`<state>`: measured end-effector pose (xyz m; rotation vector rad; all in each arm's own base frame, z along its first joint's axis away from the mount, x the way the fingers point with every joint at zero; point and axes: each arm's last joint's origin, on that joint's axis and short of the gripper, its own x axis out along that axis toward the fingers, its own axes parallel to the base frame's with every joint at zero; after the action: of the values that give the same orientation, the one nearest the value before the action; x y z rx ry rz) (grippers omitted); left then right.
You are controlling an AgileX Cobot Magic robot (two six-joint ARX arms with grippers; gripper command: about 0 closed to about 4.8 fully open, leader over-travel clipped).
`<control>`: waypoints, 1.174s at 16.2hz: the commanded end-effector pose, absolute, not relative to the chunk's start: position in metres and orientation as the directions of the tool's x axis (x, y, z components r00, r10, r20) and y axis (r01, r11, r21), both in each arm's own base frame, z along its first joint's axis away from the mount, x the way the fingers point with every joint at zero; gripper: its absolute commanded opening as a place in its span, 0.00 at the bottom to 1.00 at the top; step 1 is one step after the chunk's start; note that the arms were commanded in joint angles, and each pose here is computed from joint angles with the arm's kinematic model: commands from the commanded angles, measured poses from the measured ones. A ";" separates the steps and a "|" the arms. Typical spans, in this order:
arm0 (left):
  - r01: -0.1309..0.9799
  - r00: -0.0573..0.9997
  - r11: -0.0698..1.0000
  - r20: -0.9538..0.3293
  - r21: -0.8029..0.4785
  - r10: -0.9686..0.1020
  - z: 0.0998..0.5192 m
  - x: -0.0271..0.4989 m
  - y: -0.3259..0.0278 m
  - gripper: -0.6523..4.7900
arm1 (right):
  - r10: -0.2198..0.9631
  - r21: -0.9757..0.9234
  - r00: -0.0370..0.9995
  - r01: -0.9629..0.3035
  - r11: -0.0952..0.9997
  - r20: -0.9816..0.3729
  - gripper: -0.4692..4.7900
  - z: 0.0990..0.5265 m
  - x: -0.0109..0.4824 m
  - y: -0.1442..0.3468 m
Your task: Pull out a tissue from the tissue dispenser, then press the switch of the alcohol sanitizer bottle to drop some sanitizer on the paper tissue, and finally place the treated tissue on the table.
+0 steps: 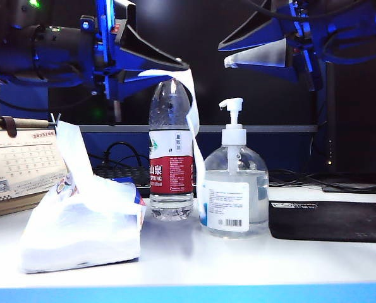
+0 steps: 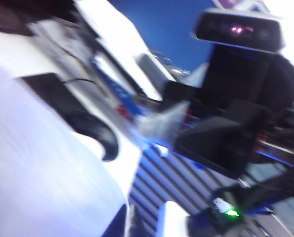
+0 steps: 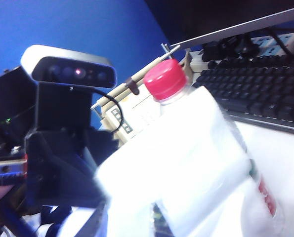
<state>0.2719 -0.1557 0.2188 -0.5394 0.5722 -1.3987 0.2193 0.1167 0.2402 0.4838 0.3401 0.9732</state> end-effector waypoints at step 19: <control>0.841 -0.081 -0.099 0.057 -0.533 -0.995 0.238 0.317 -0.164 0.11 | 0.775 0.535 0.616 -0.612 0.583 -0.139 0.31 0.228 0.227 0.117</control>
<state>0.3173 -0.1644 0.2368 -0.4861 0.4357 -1.6084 0.2261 0.1162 0.2284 0.4727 0.3803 0.8322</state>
